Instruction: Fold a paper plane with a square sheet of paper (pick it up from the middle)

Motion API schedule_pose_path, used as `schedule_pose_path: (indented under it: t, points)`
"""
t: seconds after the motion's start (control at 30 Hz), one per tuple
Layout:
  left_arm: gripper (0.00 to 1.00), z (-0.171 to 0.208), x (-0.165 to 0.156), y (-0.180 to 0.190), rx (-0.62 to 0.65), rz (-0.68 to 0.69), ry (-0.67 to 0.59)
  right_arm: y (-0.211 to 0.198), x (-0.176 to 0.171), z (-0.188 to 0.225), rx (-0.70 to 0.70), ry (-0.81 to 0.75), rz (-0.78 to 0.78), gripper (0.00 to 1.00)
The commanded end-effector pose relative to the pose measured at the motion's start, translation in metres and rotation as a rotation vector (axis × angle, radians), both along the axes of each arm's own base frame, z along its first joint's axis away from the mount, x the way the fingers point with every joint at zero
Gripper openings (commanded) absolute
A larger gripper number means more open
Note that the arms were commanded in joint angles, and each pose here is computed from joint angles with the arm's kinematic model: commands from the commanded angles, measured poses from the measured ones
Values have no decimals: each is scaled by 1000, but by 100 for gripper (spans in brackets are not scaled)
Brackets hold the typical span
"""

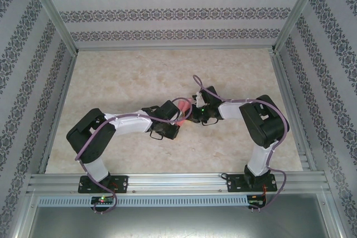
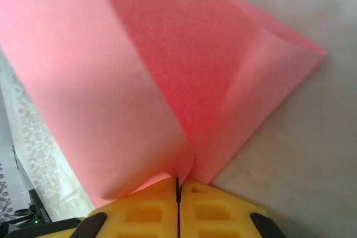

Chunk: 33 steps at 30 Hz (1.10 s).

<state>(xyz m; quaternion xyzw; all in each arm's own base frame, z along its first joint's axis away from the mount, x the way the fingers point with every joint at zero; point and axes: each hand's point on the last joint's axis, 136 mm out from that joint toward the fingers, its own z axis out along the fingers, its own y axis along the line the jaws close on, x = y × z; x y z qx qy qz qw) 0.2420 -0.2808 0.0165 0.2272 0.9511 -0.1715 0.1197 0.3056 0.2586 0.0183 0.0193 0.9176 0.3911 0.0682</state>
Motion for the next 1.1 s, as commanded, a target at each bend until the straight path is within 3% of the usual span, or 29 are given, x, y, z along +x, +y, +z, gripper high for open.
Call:
schedule_pose_path:
  t: [0.0,0.3,0.47,0.7,0.8,0.9,1.0,1.07]
  points:
    - [10,-42,-43,44,172,-9,170,-11,4,9,-53,-42,-23,12]
    - [10,-45,-41,41,161,-7,175,-18,1,31,-73,-78,-27,27]
    - [10,-44,-40,39,148,-6,177,-29,-9,57,-99,-117,-31,26]
    - [10,-45,-39,38,135,4,179,9,-15,74,36,-108,9,15]
    - [10,-44,-39,39,133,9,178,5,-18,74,4,-99,-17,13]
    - [10,-42,-37,38,119,14,177,-23,-22,73,-94,-111,-79,13]
    - [10,-43,-37,36,107,17,182,-34,-24,78,-101,-128,-90,24]
    - [10,-44,-37,35,100,19,185,-35,-25,82,-98,-131,-81,26]
